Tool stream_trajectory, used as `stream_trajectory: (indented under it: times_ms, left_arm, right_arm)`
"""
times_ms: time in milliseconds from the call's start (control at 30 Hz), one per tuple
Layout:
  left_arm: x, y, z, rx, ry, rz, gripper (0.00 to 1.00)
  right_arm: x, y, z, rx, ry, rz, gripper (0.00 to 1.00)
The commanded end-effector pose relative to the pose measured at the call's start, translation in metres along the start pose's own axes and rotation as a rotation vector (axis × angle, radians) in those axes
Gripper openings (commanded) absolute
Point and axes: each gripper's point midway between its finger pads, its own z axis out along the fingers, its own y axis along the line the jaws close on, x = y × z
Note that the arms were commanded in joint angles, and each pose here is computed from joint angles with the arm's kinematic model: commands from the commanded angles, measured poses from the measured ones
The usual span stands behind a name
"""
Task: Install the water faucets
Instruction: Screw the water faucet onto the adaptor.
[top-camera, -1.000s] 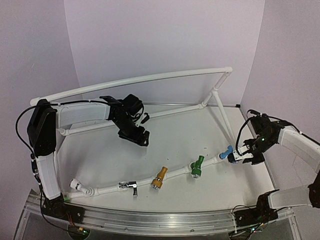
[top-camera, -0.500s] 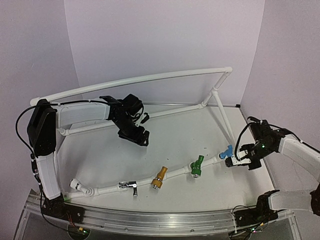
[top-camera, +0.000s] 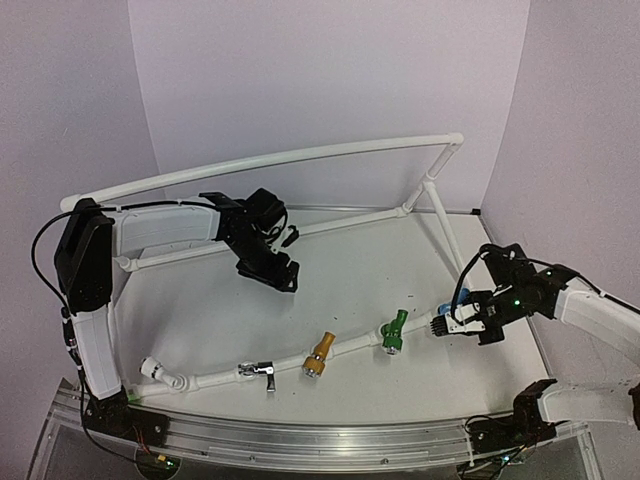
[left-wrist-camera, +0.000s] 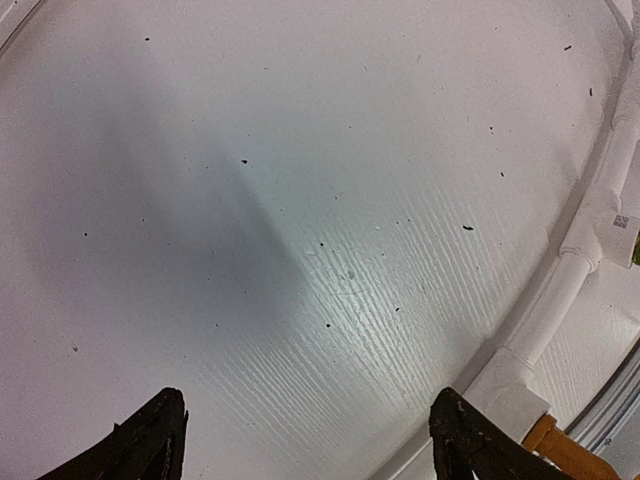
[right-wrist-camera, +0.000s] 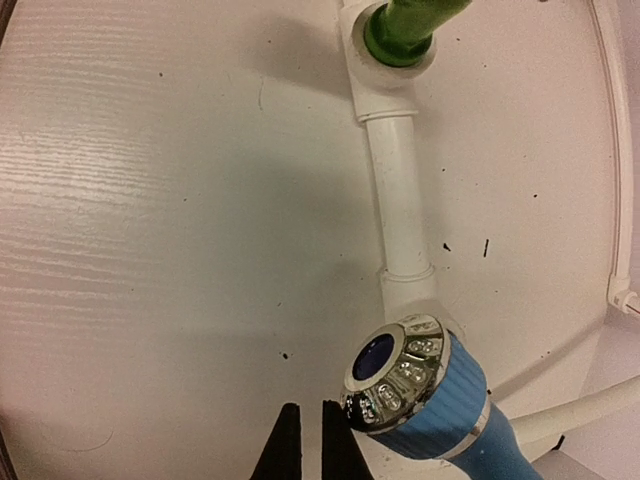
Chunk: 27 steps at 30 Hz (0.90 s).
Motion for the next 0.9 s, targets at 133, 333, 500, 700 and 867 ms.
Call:
stream_trajectory:
  times_ms: [133, 333, 500, 700, 867]
  left_arm:
    - [-0.009, -0.001, -0.007, 0.010, -0.043, -0.009, 0.84]
    - [-0.009, 0.000, -0.007, 0.008, -0.042, -0.008, 0.84]
    - [-0.008, 0.001, -0.006, 0.003, -0.037, -0.009, 0.84]
    - [-0.009, 0.004, -0.007, -0.002, -0.036, -0.007, 0.84]
    - [-0.008, 0.006, -0.007, -0.008, -0.027, -0.006, 0.84]
  right_arm:
    - [-0.022, -0.062, -0.003, 0.173, -0.039, 0.148, 0.09]
    - [-0.032, -0.086, -0.004, 0.197, -0.037, 0.204, 0.09]
    - [-0.029, -0.116, -0.001, 0.235, 0.004, 0.333, 0.06]
    - [-0.012, -0.137, 0.004, 0.280, 0.109, 0.424, 0.01]
    - [0.009, -0.132, -0.002, 0.259, 0.149, 0.437, 0.00]
